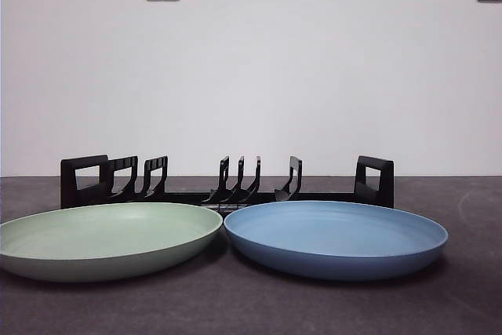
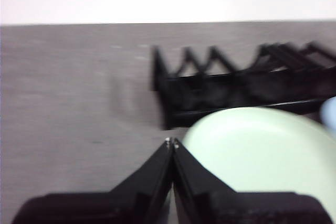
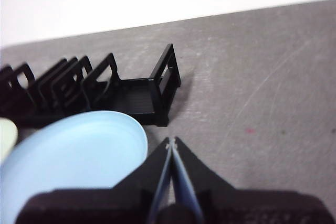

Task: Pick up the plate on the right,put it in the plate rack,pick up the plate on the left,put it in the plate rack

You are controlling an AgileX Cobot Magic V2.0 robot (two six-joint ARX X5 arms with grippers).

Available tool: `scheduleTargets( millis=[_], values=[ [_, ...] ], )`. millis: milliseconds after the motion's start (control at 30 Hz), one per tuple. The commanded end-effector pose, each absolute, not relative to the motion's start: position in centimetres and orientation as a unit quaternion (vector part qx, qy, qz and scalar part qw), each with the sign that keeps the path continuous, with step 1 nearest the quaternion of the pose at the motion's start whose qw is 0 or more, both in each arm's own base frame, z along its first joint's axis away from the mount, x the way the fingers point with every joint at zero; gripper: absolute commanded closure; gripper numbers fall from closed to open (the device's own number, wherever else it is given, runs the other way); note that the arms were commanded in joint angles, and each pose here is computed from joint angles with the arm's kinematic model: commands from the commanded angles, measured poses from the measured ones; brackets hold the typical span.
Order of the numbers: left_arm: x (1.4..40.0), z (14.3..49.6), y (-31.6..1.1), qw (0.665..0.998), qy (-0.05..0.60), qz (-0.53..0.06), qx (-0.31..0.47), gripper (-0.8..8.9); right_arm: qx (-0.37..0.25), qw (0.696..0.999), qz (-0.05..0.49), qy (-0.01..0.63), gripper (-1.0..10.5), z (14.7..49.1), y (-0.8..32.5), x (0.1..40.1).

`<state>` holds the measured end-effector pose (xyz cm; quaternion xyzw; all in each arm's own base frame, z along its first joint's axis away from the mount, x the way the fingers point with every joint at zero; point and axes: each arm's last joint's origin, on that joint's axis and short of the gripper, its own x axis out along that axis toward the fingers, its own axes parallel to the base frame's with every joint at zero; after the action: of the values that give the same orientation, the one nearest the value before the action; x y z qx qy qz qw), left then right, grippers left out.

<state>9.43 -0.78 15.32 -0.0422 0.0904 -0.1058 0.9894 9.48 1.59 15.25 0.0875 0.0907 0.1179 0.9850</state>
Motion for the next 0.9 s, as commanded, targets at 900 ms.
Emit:
scheduleTargets(
  millis=[900],
  values=[
    [10.5, 21.9, -1.1, 0.969, 0.121, -0.154, -0.153, 8.20, 0.178, 0.957, 0.116, 0.197, 9.6, 22.4, 2.2, 13.6]
  ],
)
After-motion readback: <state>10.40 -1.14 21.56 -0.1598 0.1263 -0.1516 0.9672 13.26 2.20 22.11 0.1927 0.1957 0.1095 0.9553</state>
